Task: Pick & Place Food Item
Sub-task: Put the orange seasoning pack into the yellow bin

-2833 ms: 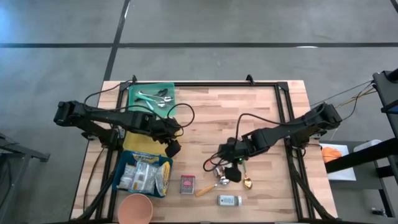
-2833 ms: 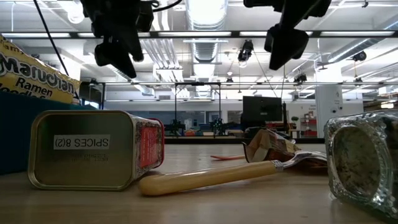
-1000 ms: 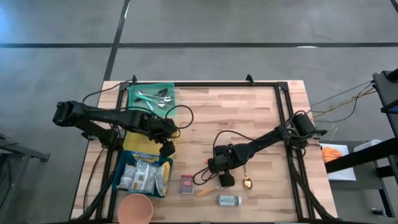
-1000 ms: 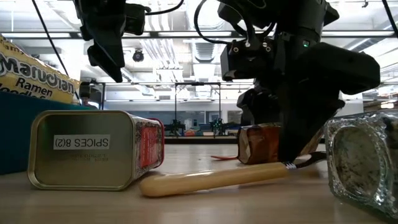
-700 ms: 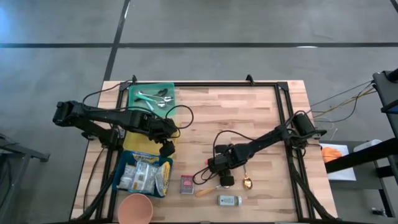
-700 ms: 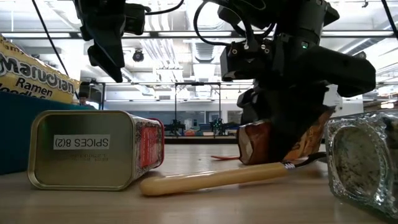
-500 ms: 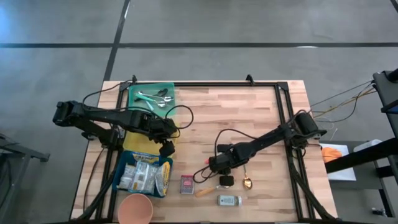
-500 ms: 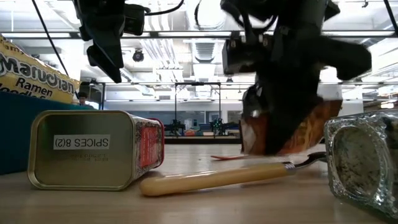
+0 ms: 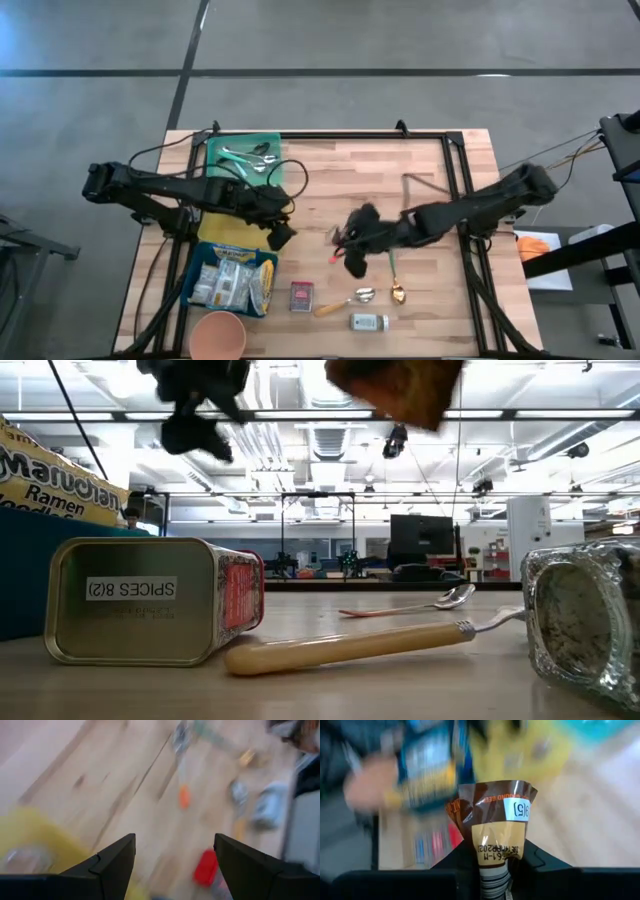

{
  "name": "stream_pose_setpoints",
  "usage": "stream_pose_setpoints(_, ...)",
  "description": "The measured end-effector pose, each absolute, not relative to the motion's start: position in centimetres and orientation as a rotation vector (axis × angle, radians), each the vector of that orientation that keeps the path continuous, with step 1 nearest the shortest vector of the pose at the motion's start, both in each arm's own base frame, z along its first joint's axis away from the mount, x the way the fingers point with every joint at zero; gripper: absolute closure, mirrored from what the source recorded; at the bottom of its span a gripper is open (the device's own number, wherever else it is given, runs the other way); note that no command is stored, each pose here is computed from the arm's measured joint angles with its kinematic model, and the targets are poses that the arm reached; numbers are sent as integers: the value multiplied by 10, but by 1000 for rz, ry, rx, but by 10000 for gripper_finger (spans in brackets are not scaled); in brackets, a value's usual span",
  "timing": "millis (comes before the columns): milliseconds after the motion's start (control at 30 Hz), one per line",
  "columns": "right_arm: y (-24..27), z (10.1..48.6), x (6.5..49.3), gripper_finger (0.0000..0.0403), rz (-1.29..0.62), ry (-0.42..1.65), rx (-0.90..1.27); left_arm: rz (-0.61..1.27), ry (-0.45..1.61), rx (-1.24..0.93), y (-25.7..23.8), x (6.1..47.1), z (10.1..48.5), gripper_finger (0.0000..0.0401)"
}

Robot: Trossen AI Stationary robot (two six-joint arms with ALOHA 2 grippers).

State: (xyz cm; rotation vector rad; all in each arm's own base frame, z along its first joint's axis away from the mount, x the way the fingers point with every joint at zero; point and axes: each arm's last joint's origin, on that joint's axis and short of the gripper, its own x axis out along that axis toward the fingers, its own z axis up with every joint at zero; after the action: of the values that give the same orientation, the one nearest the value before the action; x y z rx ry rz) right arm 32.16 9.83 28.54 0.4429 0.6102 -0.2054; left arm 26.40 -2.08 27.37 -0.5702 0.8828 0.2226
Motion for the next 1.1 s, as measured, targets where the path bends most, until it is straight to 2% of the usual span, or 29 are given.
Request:
stream_pose_setpoints(200, 83, 340, 297, 354, -342, 268, 432, 248, 596, -594, -19, 266, 301, 123)
stream_pose_setpoints(400, 69, 383, 283, 355, -393, -120, 329, 165, 129, -687, -18, 274, 330, 123)
stream_pose_setpoints(533, 59, 399, 279, 355, -415, -318, 246, 69, -173, -772, -14, 276, 336, 123)
stream_pose_setpoints(667, 48, 408, 280, 356, -388, -474, 170, 15, -389, -837, -6, 275, 334, 123)
stream_pose_setpoints(867, 29, 417, 298, 356, -279, -655, 78, -41, -543, -926, 4, 275, 331, 123)
stream_pose_setpoints(1100, 11, 425, 337, 356, -138, -703, 50, -119, -607, -936, 5, 276, 342, 123)
